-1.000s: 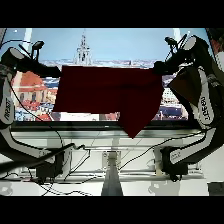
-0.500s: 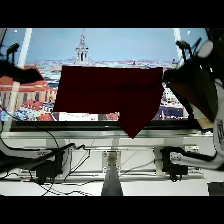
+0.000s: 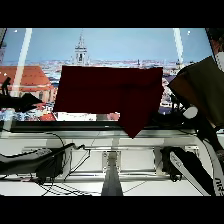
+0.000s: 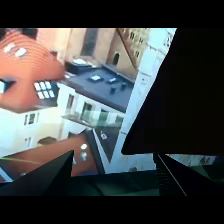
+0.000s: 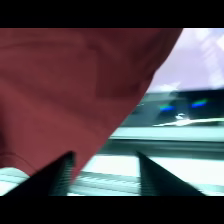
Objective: Fold the clothes and pants, and hang the long-sleeved shirts on hangers.
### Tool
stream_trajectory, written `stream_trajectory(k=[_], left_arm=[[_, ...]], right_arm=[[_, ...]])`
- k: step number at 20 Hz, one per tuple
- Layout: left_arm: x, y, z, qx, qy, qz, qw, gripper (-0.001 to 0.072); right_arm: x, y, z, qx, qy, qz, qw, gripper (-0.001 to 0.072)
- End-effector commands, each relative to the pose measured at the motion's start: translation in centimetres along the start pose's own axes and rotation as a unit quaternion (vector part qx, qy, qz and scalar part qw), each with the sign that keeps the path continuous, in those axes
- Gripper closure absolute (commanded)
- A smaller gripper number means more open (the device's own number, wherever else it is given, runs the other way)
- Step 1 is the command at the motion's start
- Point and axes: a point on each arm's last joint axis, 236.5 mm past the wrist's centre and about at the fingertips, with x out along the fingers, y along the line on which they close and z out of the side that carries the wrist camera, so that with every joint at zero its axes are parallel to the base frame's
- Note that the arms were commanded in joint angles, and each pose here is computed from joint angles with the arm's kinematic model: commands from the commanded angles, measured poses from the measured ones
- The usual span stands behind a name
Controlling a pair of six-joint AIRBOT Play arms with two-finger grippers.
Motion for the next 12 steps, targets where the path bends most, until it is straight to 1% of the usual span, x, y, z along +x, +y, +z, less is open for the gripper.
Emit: stream_trajectory(k=[1,6,8,9,10,11,12], left_arm=[[2.3,-0.6,-1.5,-0.031,-0.005,-0.028,0.999,0.0169],[5.0,-1.8,-2.6,-0.012,0.012,-0.022,1.000,0.0169],[5.7,-2.4,-2.8,0.001,0.018,-0.018,1.000,0.0169],[6.0,-2.7,-2.9,0.009,0.023,-0.017,1.000,0.0169],[6.2,-3.1,-3.0,0.015,0.026,-0.017,0.999,0.0169],[6.4,-3.5,-3.1,0.021,0.031,-0.017,0.999,0.0170],[6.6,-3.8,-3.2,0.028,0.035,-0.018,0.999,0.0169]], right_arm=[[2.3,-0.1,-0.5,0.078,-0.026,0.038,0.996,0.0334],[3.0,-0.1,0.3,0.102,-0.032,0.045,0.993,0.0329],[3.3,0.0,-0.6,0.086,-0.009,0.047,0.995,0.0332],[3.3,0.3,-1.2,0.074,0.004,0.051,0.996,0.0345],[3.3,0.5,-1.7,0.058,0.015,0.054,0.997,0.0440],[3.3,0.5,-2.1,0.047,0.022,0.056,0.997,0.0516],[3.3,0.6,-2.2,0.036,0.023,0.056,0.997,0.0525]])
